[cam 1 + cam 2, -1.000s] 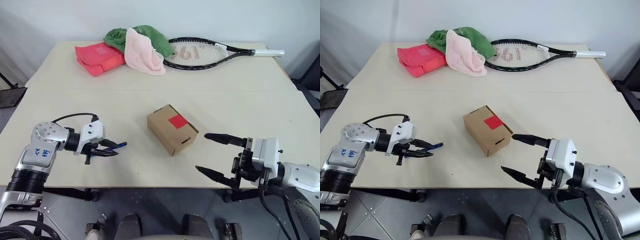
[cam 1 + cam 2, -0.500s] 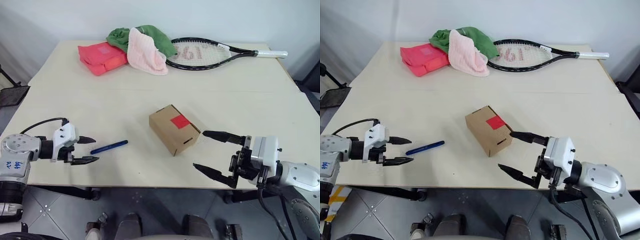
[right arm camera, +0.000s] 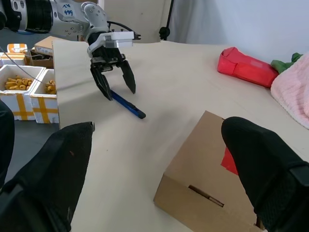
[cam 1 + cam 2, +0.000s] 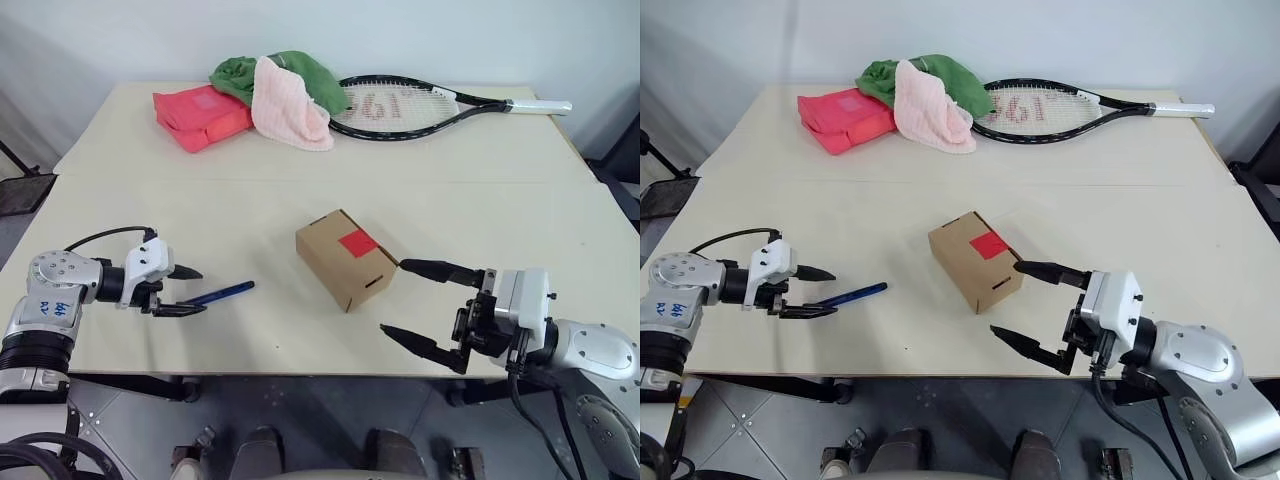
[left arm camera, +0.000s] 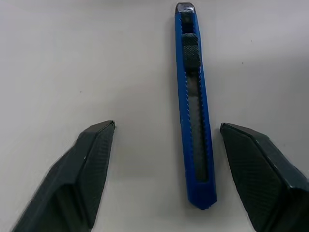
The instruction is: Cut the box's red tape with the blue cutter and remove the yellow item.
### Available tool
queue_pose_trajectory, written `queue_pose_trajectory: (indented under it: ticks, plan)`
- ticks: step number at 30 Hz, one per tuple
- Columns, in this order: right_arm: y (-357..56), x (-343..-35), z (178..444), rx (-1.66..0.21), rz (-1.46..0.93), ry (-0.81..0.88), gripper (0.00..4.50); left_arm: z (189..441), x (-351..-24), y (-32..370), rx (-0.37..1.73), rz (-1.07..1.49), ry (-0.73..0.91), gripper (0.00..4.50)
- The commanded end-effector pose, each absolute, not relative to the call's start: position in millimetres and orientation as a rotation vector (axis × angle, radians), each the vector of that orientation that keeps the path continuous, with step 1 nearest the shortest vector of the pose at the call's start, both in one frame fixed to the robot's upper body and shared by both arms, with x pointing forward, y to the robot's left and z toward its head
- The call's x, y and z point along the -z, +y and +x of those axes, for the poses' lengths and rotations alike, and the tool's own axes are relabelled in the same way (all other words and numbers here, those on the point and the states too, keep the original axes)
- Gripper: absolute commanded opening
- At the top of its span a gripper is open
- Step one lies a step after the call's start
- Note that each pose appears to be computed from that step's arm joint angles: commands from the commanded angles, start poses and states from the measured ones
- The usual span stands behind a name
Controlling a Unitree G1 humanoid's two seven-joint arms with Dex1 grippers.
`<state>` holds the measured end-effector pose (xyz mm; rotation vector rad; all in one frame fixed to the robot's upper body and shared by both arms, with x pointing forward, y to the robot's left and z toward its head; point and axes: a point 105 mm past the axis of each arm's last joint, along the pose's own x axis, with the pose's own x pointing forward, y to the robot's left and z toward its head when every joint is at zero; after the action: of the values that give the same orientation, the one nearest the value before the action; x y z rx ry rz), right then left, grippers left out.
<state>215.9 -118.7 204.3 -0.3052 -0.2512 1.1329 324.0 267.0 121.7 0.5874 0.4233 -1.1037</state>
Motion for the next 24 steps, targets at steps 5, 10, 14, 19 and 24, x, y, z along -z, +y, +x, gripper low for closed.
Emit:
queue_pose_trajectory:
  ticks: [5, 10, 14, 19, 24]
  plan:
    - [-116, -214, 210, -1.129, -0.312, -0.301, 4.5, 309, -92, 272, 1.127, 0.575, 0.578, 1.07]
    - [-115, -215, 211, -1.127, -0.313, -0.305, 4.5, 304, -86, 267, 1.142, 0.565, 0.578, 0.41]
    - [-115, -216, 212, -1.128, -0.315, -0.306, 4.5, 302, -83, 265, 1.145, 0.559, 0.588, 0.41]
    - [-115, -215, 212, -1.13, -0.313, -0.303, 4.5, 300, -81, 263, 1.156, 0.558, 0.607, 0.41]
    - [-117, -213, 210, -1.13, -0.316, -0.283, 4.5, 302, -92, 249, 1.184, 0.589, 0.514, 0.41]
